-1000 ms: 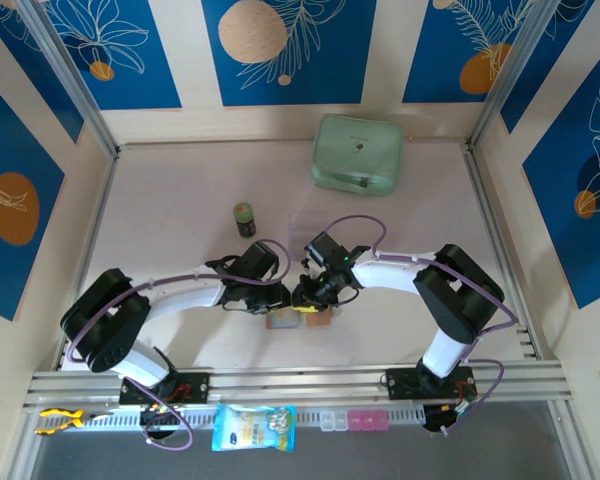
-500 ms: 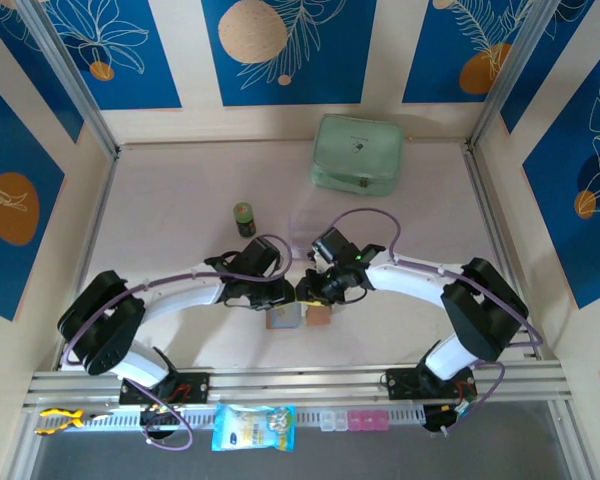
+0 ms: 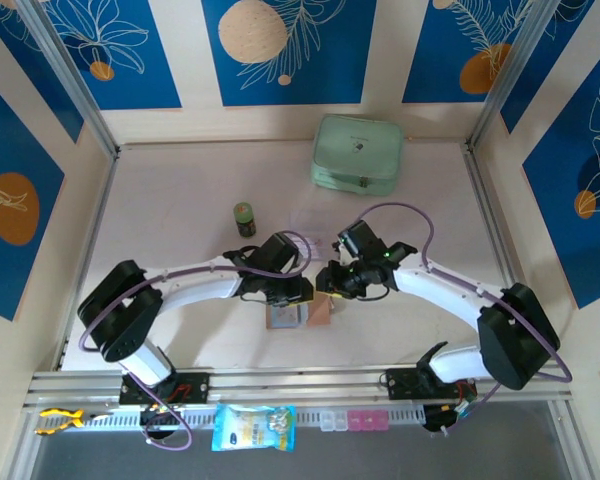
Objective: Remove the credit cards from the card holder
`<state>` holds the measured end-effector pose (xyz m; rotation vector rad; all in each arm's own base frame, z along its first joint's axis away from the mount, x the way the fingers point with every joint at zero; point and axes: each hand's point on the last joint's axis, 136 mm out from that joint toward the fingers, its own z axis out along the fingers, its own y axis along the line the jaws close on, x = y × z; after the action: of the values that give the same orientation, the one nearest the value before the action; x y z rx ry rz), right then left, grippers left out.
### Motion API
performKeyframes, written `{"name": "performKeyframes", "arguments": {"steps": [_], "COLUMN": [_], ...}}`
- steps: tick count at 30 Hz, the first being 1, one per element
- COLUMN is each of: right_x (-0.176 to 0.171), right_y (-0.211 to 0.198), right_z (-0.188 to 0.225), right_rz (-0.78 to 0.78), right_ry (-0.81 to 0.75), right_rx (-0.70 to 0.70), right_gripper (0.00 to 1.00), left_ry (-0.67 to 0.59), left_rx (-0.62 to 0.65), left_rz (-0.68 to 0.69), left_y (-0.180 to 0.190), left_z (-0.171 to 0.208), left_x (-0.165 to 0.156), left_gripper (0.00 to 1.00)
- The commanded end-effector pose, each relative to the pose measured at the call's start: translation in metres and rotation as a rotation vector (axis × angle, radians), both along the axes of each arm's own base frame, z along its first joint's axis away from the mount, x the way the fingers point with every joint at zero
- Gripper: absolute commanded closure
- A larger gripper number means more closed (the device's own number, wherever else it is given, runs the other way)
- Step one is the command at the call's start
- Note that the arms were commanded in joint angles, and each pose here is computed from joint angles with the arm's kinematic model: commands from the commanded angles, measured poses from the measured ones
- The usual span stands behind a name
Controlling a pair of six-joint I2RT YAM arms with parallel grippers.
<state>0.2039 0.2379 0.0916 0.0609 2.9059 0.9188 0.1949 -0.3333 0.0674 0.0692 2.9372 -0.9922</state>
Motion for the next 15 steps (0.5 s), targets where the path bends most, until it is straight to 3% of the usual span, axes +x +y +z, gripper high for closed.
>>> {"name": "performKeyframes", "arguments": {"steps": [1, 15], "right_x": [-0.009, -0.01], "right_y": [-0.014, -0.017], "right_z": [-0.003, 0.005], "right_rz": [-0.004, -0.01], "right_ry": [0.013, 0.004], "right_rx": [-0.031, -0.031], "right_gripper": [0.66, 0.65], "left_ry": [0.002, -0.031], "left_rx": [-0.023, -0.021], "left_rz": [-0.033, -0.04], "left_y": [-0.013, -0.022], "left_z": [0.005, 0.013], "left_x": [0.0, 0.011], "left_gripper": [0.68, 0.51]}}
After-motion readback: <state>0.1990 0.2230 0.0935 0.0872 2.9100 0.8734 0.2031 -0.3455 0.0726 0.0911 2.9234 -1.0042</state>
